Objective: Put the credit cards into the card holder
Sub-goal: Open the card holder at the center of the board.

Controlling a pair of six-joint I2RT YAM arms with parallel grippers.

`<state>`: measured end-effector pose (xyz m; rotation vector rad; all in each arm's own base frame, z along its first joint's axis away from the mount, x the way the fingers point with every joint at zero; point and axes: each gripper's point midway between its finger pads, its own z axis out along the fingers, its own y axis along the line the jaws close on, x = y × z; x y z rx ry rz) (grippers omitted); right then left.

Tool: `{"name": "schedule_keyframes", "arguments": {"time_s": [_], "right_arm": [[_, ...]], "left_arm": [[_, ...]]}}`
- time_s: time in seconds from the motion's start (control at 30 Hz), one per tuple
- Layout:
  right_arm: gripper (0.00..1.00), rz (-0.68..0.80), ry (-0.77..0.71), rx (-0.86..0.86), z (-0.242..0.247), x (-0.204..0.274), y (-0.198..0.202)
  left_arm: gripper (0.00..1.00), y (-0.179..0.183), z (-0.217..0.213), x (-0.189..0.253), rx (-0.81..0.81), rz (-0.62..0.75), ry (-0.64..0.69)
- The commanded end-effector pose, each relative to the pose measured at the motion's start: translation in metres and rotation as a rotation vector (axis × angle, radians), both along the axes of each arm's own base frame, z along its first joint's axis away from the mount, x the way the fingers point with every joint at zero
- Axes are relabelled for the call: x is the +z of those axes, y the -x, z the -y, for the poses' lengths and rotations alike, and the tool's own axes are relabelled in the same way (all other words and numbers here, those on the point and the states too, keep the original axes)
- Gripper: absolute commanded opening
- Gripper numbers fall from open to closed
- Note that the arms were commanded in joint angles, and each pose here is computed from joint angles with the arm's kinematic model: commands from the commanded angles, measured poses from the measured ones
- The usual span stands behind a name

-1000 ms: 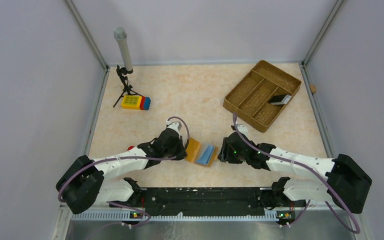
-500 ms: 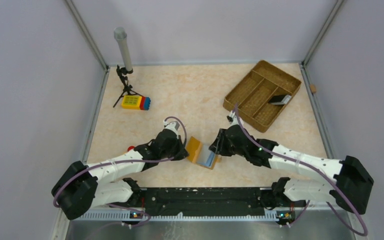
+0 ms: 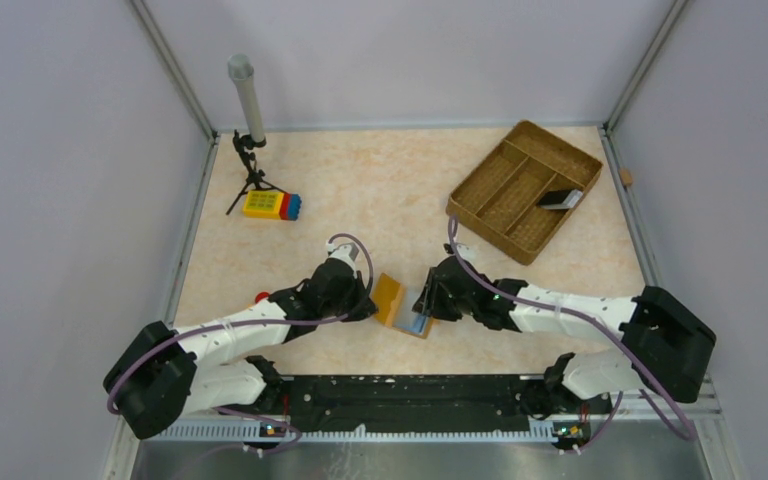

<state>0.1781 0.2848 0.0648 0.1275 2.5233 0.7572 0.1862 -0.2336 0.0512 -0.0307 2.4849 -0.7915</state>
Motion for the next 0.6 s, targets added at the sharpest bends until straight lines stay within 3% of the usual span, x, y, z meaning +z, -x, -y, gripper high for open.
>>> {"name": "schedule_keyframes", "arguments": {"time_s": [0.0, 0.33, 0.57], "right_arm": [[0.37, -0.004, -0.046, 0.008, -0.014, 0.001, -0.002], [0.36, -0.013, -0.072, 0.039, -0.031, -0.002, -0.005], [0.28, 0.037, -0.121, 0.077, -0.048, 0.013, -0.013]], "left_arm": [[0.00, 0.003, 0.002, -0.003, -0.002, -0.005, 0.012], [0.00, 0.006, 0.001, -0.005, -0.001, -0.012, 0.023], [0.00, 0.010, 0.004, -0.006, -0.018, -0.020, 0.044]]}}
